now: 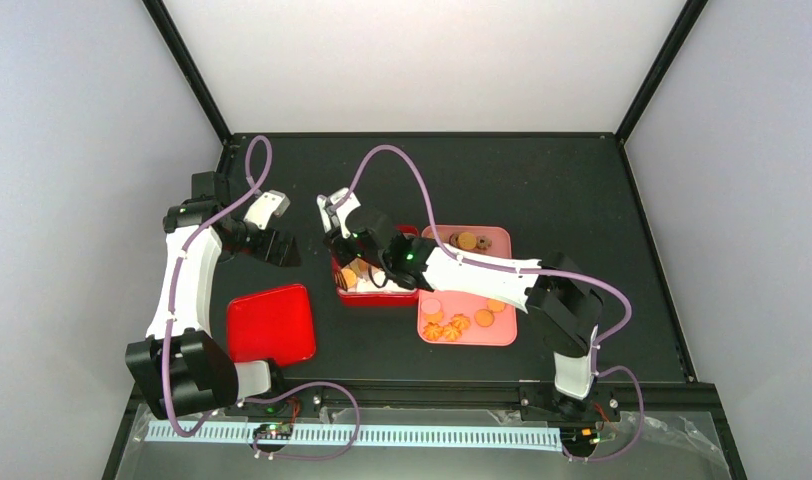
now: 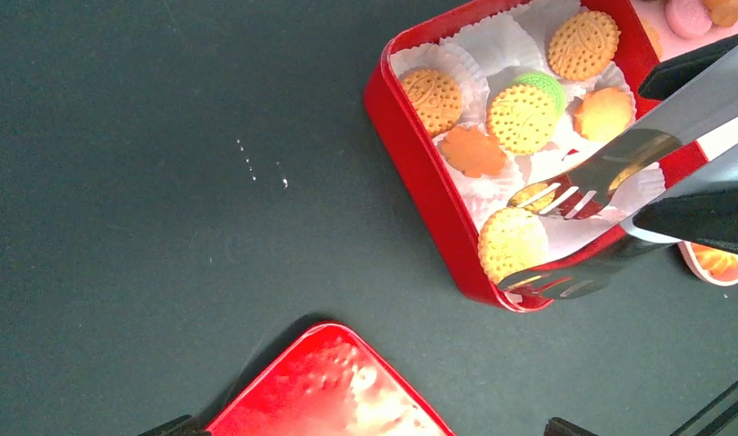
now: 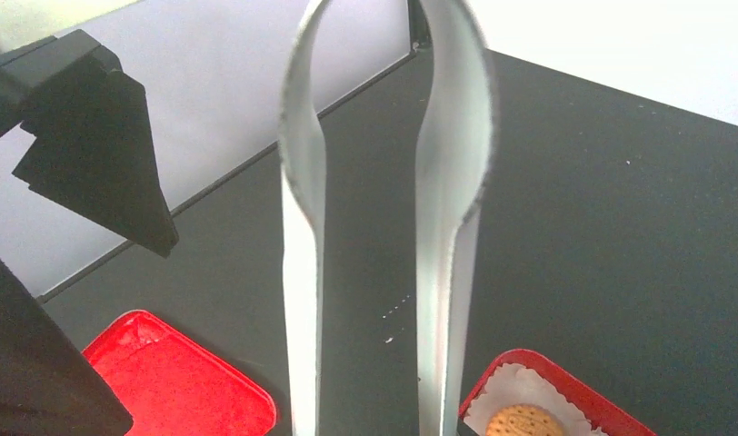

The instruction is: Pack the cookies

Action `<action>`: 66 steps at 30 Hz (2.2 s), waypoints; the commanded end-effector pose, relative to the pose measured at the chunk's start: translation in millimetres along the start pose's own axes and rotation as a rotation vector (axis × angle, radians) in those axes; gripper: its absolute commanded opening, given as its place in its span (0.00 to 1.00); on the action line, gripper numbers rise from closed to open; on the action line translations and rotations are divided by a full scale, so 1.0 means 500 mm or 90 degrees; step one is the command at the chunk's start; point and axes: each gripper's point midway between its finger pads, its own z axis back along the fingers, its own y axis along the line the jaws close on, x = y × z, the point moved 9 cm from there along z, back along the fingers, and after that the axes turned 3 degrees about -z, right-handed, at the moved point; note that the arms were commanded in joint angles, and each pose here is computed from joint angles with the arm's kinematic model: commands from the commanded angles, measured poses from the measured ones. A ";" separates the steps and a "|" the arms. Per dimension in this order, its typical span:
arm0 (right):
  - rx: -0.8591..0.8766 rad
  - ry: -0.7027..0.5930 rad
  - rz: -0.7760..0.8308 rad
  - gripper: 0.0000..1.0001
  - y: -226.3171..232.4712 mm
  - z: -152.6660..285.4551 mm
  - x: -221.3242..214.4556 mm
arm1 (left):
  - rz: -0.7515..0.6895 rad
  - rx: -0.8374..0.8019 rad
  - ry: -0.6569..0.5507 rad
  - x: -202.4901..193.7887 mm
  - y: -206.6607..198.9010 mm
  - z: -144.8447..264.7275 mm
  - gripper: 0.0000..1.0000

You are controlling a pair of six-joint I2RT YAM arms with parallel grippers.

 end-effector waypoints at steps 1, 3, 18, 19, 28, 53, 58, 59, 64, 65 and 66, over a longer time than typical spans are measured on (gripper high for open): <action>0.000 -0.050 -0.008 0.38 0.000 0.024 0.034 | -0.010 0.017 -0.008 0.004 0.000 0.017 0.99; -0.002 -0.049 -0.006 0.38 0.000 0.024 0.031 | -0.008 0.015 -0.009 0.004 0.000 0.017 0.99; -0.002 -0.053 0.000 0.43 -0.001 0.028 0.035 | -0.011 0.016 -0.008 0.004 0.001 0.018 0.99; -0.002 -0.055 0.001 0.43 0.000 0.033 0.039 | -0.011 0.017 -0.007 0.004 0.001 0.017 0.99; -0.053 -0.102 0.019 0.42 -0.032 0.167 0.075 | -0.010 0.019 -0.009 0.006 0.002 0.023 0.99; -0.135 -0.053 -0.036 0.43 -0.143 0.337 -0.112 | -0.006 0.014 -0.025 0.019 0.000 0.036 0.99; -0.155 -0.061 -0.028 0.43 -0.147 0.311 -0.119 | -0.005 0.013 -0.026 0.022 0.000 0.038 0.99; -0.159 -0.062 -0.026 0.43 -0.149 0.305 -0.121 | -0.005 0.015 -0.026 0.022 0.000 0.039 0.99; -0.177 -0.041 -0.019 0.43 -0.158 0.276 -0.144 | -0.010 0.019 -0.027 0.025 0.000 0.044 0.99; -0.178 -0.035 -0.017 0.43 -0.159 0.272 -0.151 | -0.011 0.019 -0.027 0.026 0.000 0.045 0.99; -0.180 -0.028 -0.015 0.43 -0.160 0.268 -0.157 | -0.011 0.019 -0.026 0.026 0.000 0.045 0.99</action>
